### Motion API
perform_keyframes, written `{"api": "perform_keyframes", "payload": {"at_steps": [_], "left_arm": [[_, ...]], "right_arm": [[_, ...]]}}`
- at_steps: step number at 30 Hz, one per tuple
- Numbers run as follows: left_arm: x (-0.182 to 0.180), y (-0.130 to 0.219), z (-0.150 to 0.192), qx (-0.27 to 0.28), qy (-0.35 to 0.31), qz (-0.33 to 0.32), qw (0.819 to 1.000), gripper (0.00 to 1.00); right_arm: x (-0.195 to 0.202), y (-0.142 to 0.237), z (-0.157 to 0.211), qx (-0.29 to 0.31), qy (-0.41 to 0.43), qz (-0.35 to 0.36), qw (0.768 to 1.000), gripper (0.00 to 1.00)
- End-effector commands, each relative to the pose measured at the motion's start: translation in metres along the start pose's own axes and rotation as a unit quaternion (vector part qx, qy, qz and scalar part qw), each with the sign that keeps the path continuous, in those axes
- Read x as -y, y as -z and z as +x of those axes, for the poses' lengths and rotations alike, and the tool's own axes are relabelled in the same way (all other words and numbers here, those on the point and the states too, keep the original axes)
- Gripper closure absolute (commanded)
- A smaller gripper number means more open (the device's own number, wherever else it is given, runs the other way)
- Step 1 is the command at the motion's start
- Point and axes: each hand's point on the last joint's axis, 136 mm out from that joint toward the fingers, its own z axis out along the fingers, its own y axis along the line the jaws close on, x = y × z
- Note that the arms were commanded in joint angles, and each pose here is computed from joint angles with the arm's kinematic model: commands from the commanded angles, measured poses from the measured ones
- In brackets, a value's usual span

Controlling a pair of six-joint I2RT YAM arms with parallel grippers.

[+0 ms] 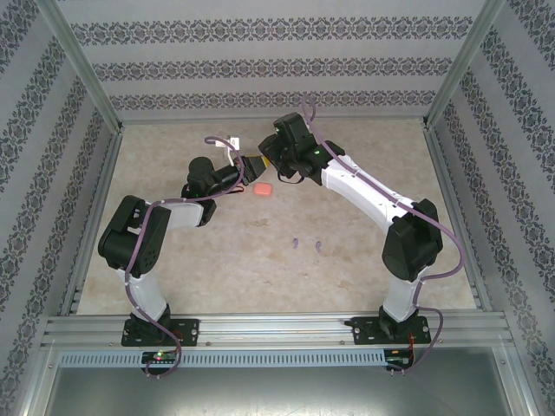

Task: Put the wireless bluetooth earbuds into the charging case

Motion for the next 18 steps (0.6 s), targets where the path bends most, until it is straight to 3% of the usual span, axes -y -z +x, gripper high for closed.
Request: {"api": "perform_keyframes", "payload": {"at_steps": [1,8,11,14,18], "left_arm": [[0.006,-0.005,-0.001,0.003,-0.011,0.011,1.0,0.74],[0.008,-0.006,0.001,-0.002,-0.011,0.012,1.0,0.9],[0.009,-0.007,0.001,-0.004,-0.011,0.012,1.0,1.0],[0.01,-0.007,0.002,-0.009,-0.011,0.01,1.0,1.0],[0.012,-0.006,0.001,-0.016,-0.015,0.007,1.0,1.0]], "right_arm": [[-0.015,0.0,0.001,-0.001,-0.006,-0.022,1.0,0.62],[-0.019,0.002,0.0,0.001,-0.009,-0.03,0.999,0.59],[-0.027,0.005,-0.006,0.007,-0.014,-0.046,0.999,0.44],[-0.037,0.013,-0.018,0.02,-0.02,-0.07,0.997,0.29],[-0.045,0.031,-0.037,0.049,-0.013,-0.089,0.995,0.23]]}}
